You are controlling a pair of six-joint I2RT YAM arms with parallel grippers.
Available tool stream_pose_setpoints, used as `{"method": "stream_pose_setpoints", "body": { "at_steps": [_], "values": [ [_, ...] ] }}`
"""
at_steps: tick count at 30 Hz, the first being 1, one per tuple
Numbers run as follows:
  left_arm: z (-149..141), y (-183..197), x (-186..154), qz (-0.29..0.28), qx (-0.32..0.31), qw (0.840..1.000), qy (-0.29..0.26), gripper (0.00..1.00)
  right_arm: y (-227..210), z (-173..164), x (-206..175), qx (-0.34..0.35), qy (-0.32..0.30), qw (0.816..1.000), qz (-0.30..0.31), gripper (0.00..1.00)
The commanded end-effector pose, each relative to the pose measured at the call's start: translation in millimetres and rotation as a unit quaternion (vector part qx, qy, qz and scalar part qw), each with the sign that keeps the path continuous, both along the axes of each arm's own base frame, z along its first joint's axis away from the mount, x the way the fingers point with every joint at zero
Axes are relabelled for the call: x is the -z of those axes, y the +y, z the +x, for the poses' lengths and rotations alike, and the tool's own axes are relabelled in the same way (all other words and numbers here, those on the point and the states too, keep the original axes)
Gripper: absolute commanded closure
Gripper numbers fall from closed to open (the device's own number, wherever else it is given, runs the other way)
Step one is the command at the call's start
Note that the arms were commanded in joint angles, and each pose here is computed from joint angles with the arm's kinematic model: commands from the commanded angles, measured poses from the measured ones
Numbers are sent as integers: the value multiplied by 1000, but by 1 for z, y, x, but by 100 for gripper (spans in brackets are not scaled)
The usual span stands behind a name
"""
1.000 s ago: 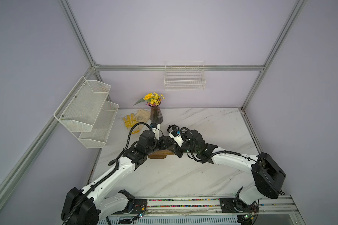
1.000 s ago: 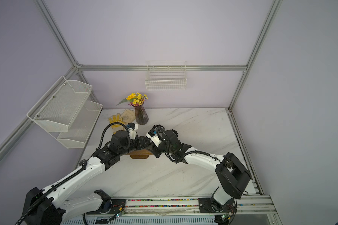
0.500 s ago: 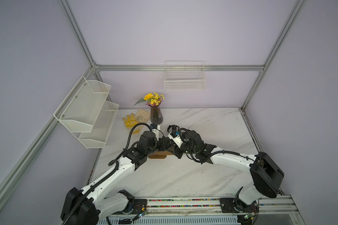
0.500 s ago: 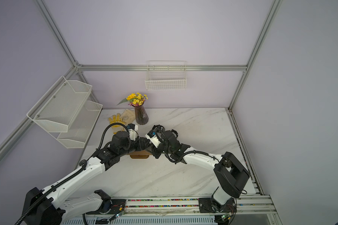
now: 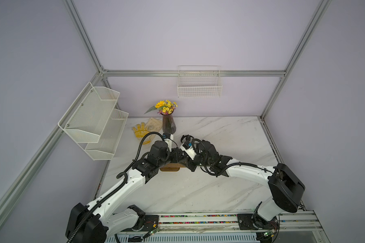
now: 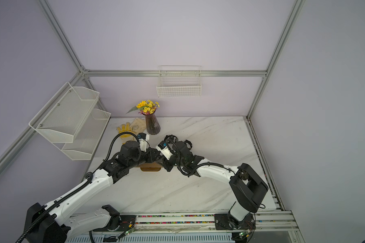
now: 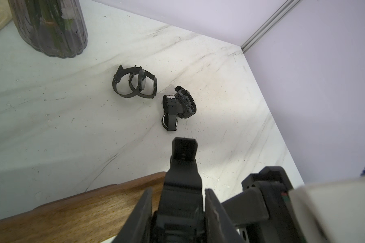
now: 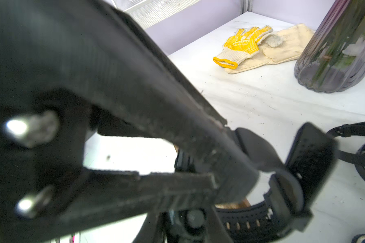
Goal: Place watch on stand
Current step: Pick up the watch at the center of the board.
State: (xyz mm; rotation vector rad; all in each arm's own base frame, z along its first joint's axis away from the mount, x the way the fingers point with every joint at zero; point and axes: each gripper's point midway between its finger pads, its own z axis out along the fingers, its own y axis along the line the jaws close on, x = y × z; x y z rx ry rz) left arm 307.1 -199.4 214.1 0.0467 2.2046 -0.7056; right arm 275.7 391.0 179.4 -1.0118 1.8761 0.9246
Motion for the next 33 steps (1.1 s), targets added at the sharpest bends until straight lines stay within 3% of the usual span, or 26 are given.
{"method": "stream_pose_setpoints", "body": {
  "at_steps": [1, 5, 12, 23, 33],
  "values": [
    [5, -1, -30, -13, -2, 999, -31, 71, 5, 6, -10, 4, -24, 1000, 5, 83],
    [5, 1, -32, -12, -8, 999, -32, 72, 4, 7, -11, 7, -26, 1000, 6, 78],
    [6, 9, -34, -12, -26, 999, -33, 73, -1, 3, -7, 5, -30, 1000, -2, 60],
    [7, 12, -45, -46, -30, 998, -25, 74, -8, 4, 1, 14, -45, 999, -9, 47],
    [6, 2, -45, -64, -9, 998, 3, 74, -6, 0, -16, 21, -115, 993, 17, 43]
  ]
}}
